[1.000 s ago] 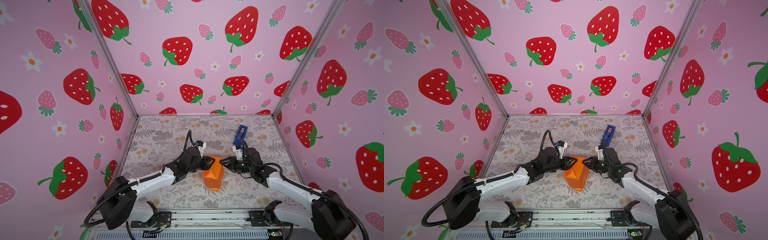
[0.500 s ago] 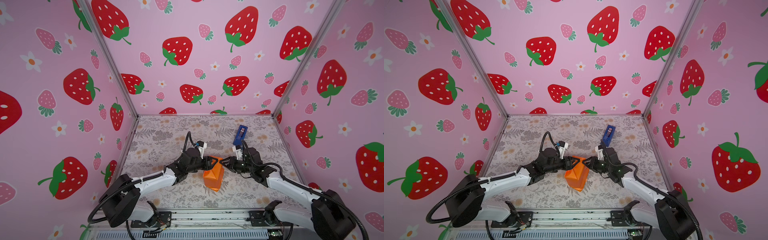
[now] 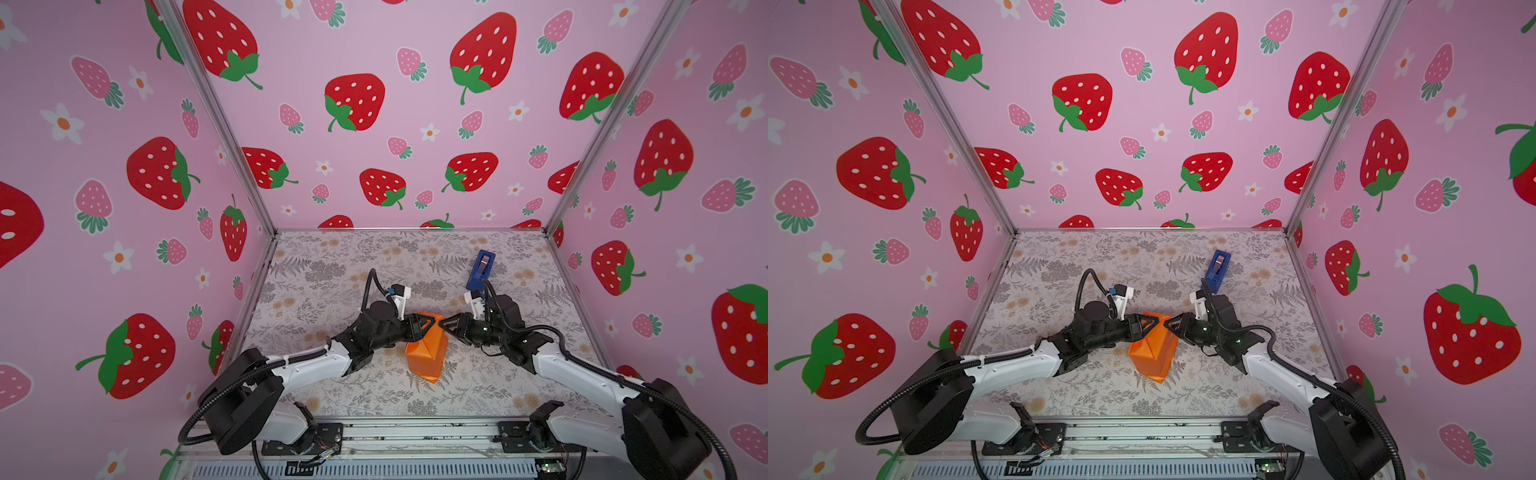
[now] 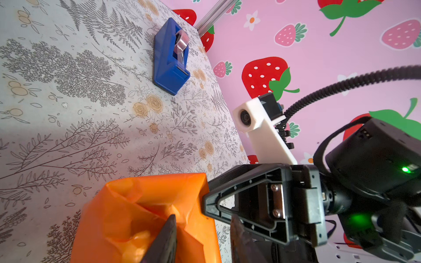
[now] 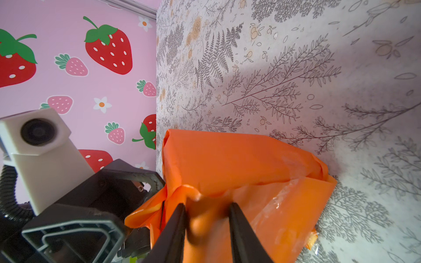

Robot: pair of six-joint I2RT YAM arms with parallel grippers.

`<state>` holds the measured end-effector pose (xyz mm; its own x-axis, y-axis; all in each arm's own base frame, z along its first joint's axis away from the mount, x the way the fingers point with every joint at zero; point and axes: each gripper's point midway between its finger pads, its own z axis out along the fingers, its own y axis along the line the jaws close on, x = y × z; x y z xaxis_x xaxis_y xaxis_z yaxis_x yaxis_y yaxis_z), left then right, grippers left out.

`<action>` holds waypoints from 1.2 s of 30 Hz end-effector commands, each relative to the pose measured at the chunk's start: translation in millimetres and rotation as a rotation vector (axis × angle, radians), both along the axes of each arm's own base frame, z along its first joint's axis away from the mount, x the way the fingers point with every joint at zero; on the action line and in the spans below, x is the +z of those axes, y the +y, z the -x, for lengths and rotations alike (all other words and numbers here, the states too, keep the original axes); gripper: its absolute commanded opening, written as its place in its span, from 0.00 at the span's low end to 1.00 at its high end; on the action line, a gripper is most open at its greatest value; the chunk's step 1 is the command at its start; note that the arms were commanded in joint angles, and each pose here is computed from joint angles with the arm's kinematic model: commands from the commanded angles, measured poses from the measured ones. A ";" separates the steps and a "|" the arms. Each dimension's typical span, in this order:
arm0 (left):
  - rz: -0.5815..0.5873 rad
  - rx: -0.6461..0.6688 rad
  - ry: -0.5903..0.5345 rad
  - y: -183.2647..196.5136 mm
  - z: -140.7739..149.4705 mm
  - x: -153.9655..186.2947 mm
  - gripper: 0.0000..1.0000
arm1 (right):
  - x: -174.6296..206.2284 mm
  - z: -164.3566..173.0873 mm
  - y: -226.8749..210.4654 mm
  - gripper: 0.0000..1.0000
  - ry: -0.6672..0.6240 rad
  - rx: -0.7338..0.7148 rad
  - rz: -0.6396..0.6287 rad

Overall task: Wrap a gift box in wrapping paper
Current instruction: Fold the wrapping paper for the gift box.

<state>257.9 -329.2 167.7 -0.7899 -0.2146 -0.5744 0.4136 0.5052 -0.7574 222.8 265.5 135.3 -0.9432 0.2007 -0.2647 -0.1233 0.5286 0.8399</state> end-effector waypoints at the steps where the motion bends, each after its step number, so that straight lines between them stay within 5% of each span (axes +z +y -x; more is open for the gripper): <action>1: 0.036 0.023 -0.028 -1.1 -1.7 6.5 0.36 | -5.5 0.1 -0.8 0.34 0.024 -0.001 0.022; 10: 0.088 0.038 -0.030 -2.1 -2.3 5.1 0.30 | -6.7 1.3 -1.7 0.34 0.029 -0.002 0.025; 31: 0.164 0.056 -0.035 -14.5 7.3 -10.8 0.41 | -5.5 3.3 -3.0 0.34 0.029 -0.004 0.019; 36: 0.100 0.076 -0.021 -13.3 11.2 -22.0 0.42 | 4.3 8.5 -3.2 0.34 0.024 -0.007 -0.020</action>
